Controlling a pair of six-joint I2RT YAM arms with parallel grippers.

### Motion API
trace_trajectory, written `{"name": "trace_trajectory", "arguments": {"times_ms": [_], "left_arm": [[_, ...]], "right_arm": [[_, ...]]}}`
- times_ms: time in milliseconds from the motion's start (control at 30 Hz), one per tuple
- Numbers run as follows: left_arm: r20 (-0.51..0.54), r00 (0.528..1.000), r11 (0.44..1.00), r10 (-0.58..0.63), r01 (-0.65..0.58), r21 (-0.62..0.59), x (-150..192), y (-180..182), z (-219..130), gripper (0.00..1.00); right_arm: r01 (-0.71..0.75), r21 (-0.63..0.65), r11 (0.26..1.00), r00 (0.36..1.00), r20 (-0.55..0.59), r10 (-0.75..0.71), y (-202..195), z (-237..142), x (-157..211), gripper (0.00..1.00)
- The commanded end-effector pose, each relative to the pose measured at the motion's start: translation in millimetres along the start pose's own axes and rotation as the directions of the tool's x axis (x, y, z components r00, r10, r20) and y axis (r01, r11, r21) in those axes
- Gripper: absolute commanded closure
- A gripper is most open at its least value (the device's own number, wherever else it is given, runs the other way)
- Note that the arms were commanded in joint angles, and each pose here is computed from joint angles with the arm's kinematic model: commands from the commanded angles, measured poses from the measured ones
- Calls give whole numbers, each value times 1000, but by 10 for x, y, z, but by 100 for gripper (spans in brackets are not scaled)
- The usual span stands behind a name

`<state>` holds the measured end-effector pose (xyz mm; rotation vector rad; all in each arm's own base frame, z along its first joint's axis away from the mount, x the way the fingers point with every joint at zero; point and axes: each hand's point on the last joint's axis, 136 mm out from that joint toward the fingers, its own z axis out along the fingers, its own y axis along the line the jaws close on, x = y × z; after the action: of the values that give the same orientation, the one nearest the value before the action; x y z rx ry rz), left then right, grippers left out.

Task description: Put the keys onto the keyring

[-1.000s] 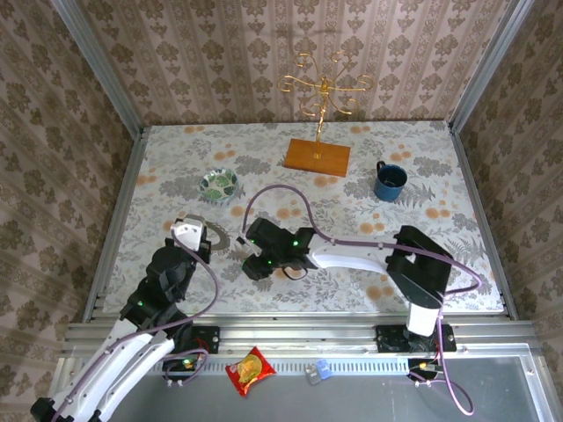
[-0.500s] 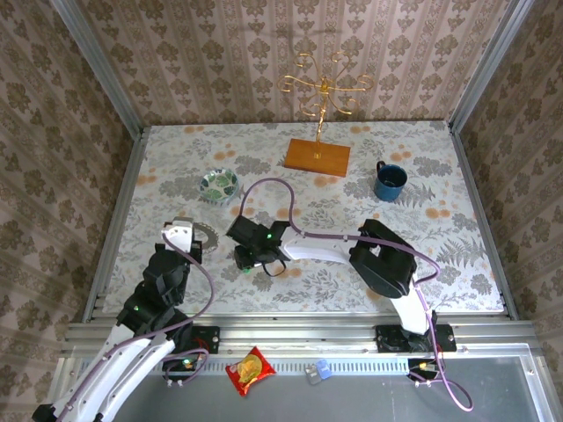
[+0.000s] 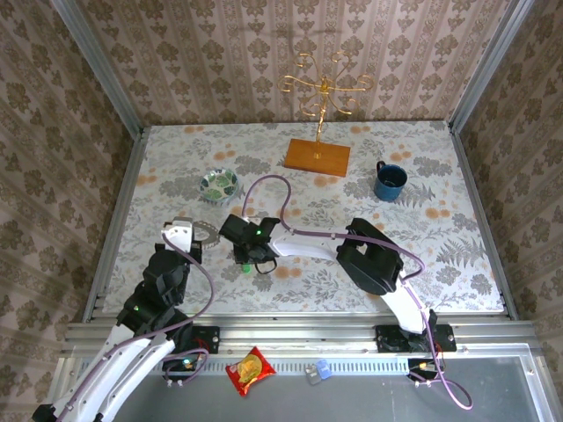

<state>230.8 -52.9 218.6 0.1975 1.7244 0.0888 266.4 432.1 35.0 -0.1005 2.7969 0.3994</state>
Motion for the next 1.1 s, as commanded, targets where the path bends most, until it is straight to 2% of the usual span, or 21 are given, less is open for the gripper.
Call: {"name": "trace_trajectory", "arguments": {"times_ms": [0,300,633,833,967,1067], "left_arm": [[38,999,1000,-25,25,-6,-132,40,-21,100],[39,999,1000,-16,15,20,-138,-10,-13,100],[37,999,999,-13,11,52,-145,-72,-3,100],[40,999,982,35,-42,186,-176,-339,24,100],[44,996,944,73,-83,320,-176,-609,29,100],[23,994,902,104,-104,420,-129,-815,25,100]], "right_arm": [[-58,15,998,998,-20,59,30,66,41,63],[-67,54,996,998,5,67,-32,112,3,84],[39,47,998,998,39,-41,-52,-193,-52,100],[246,8,969,960,135,-245,-292,-623,-35,100],[460,-63,886,869,240,-434,-413,-970,48,100],[553,-96,828,817,260,-515,-576,-1126,73,100]]}}
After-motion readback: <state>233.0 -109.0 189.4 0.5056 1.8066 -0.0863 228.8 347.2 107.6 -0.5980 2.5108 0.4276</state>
